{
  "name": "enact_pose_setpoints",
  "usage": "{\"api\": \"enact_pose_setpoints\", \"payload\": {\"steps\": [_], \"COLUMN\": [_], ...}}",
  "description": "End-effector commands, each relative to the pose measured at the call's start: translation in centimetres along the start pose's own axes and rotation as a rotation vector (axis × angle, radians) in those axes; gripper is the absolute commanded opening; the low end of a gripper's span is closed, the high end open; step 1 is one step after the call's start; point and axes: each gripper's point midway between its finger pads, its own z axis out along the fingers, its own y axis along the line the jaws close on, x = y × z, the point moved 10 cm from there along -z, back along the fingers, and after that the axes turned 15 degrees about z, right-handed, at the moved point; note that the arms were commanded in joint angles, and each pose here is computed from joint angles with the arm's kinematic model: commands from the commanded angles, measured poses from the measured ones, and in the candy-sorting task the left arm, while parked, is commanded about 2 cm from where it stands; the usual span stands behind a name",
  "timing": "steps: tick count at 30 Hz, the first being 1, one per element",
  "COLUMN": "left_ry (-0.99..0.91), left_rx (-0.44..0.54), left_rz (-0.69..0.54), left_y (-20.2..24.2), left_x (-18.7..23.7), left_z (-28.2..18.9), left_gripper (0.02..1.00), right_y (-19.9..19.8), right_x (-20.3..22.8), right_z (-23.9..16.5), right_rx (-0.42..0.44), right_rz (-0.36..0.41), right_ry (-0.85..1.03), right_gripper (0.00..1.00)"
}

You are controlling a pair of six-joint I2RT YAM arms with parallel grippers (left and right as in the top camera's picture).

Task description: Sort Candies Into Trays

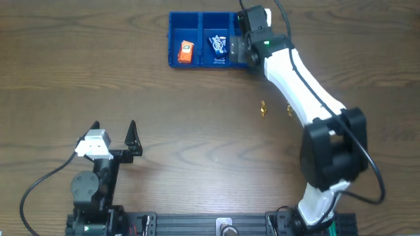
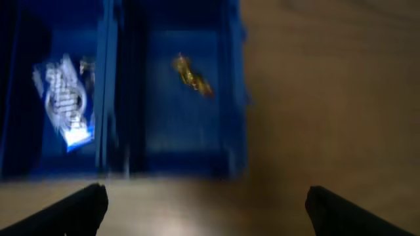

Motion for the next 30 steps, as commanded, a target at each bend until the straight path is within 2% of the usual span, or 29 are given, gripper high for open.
{"api": "enact_pose_setpoints", "payload": {"steps": [1, 4, 8, 16, 30], "left_ry": [0.046, 0.046, 0.046, 0.046, 0.046], "left_rx": [0.027, 0.027, 0.027, 0.027, 0.027], "left_rz": [0.012, 0.012, 0.012, 0.012, 0.012], "left_y": [-0.3, -0.3, -0.3, -0.3, -0.3], "left_x": [1.1, 1.1, 1.1, 1.1, 1.1], "left_z": [0.1, 0.1, 0.1, 0.1, 0.1], "left_gripper": [0.998, 0.998, 0.998, 0.998, 0.996], "right_y": [-1.9, -2.8, -4.3, -7.2, -7.2], "right_x": [0.2, 2.1, 5.2, 10.6, 11.5], "right_z": [-6.7, -6.3, -3.7, 0.8, 2.8], "right_rx": [-0.057, -0.03, -0.01, -0.004, 0.0], "right_rz": [0.001, -0.017, -0.017, 0.021, 0.014], "right_ry": [0.044, 0.151, 0.269, 0.396, 0.383], "right_gripper": [0.985, 0.98, 0.98, 0.976, 0.925]}}
